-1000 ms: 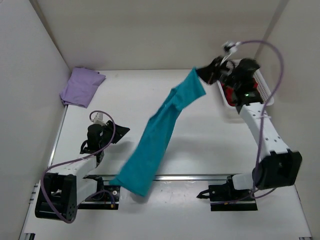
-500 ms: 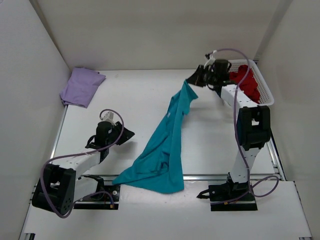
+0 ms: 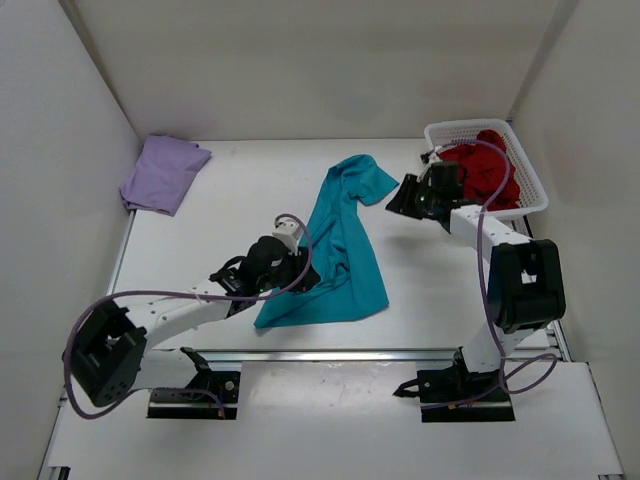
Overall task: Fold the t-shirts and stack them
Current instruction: Flatten out the tshirt
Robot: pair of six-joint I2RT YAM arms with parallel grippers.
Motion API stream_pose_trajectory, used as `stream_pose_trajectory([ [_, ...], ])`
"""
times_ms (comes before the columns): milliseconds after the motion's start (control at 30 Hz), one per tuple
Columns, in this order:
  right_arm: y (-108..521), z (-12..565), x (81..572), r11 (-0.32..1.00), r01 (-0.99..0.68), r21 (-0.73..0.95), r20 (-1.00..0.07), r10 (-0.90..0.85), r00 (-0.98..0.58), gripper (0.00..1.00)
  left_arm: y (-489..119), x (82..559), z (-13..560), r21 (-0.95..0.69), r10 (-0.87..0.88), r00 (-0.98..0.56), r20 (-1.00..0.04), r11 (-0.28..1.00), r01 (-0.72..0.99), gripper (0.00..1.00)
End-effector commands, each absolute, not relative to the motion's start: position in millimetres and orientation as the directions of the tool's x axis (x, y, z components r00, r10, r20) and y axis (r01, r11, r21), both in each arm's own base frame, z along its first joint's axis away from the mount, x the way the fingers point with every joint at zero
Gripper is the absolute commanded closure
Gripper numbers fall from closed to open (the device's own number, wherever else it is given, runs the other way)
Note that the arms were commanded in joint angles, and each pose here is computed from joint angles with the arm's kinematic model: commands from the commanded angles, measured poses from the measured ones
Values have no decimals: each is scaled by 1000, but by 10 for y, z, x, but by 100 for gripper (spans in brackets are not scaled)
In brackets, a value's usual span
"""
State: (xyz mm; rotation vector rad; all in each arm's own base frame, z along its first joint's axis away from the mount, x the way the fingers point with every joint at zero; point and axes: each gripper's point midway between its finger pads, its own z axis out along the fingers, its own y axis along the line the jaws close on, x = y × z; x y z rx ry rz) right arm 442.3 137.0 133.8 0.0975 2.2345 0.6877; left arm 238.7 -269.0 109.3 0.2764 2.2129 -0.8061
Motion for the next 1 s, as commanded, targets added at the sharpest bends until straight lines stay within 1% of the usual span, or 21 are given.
stream_pose_trajectory([
  [0, 1529, 1494, 4254, 847, -195, 495, -718, 273, -640, 71, -2742, 2306, 874, -425, 26, -730, -683, 798, 426, 53],
  [33, 1536, 1282, 4099, 852, -173, 493, -683, 256, -684, 72, -2810, 2225, 823, -435, 53, -743, -667, 782, 447, 53],
  [67, 1578, 1173, 4010, 857, -169, 487, -670, 242, -702, 72, -2872, 2164, 784, -444, 72, -754, -653, 770, 457, 53],
  [133, 1616, 885, 3760, 868, -151, 473, -630, 213, -747, 72, -2861, 2097, 663, -440, 97, -778, -621, 778, 448, 55],
  [167, 1661, 829, 3676, 862, -163, 479, -617, 199, -761, 72, -2825, 2029, 567, -435, 114, -792, -600, 785, 442, 56],
  [267, 1720, 529, 3327, 865, -171, 471, -566, 148, -811, 70, -2623, 1919, 322, -455, 97, -847, -522, 808, 373, 59],
  [333, 1776, 416, 3126, 865, -179, 469, -538, 120, -834, 70, -2496, 1912, 236, -465, 55, -864, -500, 825, 322, 60],
  [367, 1770, 340, 3014, 863, -177, 472, -519, 110, -847, 72, -2379, 1895, 154, -460, 37, -874, -484, 839, 290, 62],
  [400, 1831, 368, 2998, 850, -191, 491, -528, 116, -841, 75, -2344, 1960, 166, -465, 9, -874, -487, 844, 268, 62],
  [433, 1850, 308, 2892, 846, -195, 496, -513, 104, -852, 82, -2296, 1946, 83, -463, 6, -888, -460, 852, 246, 64],
  [467, 1836, 231, 2785, 849, -188, 495, -492, 95, -866, 92, -2221, 1980, 32, -450, -13, -893, -449, 867, 214, 66],
  [500, 1900, 236, 2708, 842, -206, 499, -490, 78, -868, 96, -2161, 2026, -4, -441, -32, -896, -443, 878, 187, 66],
  [533, 1935, 187, 2567, 843, -208, 495, -473, 61, -879, 100, -2137, 2085, -21, -436, -55, -894, -445, 885, 162, 68],
  [567, 2001, 170, 2410, 838, -230, 494, -468, 34, -883, 100, -2108, 2124, -38, -450, -90, -901, -425, 884, 124, 70],
  [600, 2022, 172, 2304, 833, -238, 500, -462, 24, -887, 100, -2072, 2213, -29, -467, -136, -887, -442, 879, 98, 70],
  [667, 2285, 230, 1981, 793, -309, 524, -454, -47, -890, 100, -2000, 2462, 42, -512, -252, -854, -454, 859, 19, 72],
  [733, 2488, 281, 1739, 755, -370, 542, -449, -113, -887, 100, -1944, 2741, 149, -542, -331, -808, -488, 840, -16, 72],
  [767, 2630, 340, 1623, 723, -395, 567, -437, -142, -888, 99, -1878, 2961, 230, -544, -371, -774, -513, 838, -41, 72],
  [833, 2835, 449, 1569, 673, -445, 591, -449, -184, -875, 97, -1786, 3304, 268, -530, -409, -740, -535, 844, -83, 71],
  [933, 3061, 549, 1648, 640, -500, 583, -473, -233, -850, 84, -1871, 4083, 459, -574, -477, -687, -548, 812, -105, 72],
  [967, 3149, 685, 1742, 615, -537, 578, -515, -235, -824, 78, -1866, 4197, 436, -571, -489, -688, -536, 810, -131, 72],
])
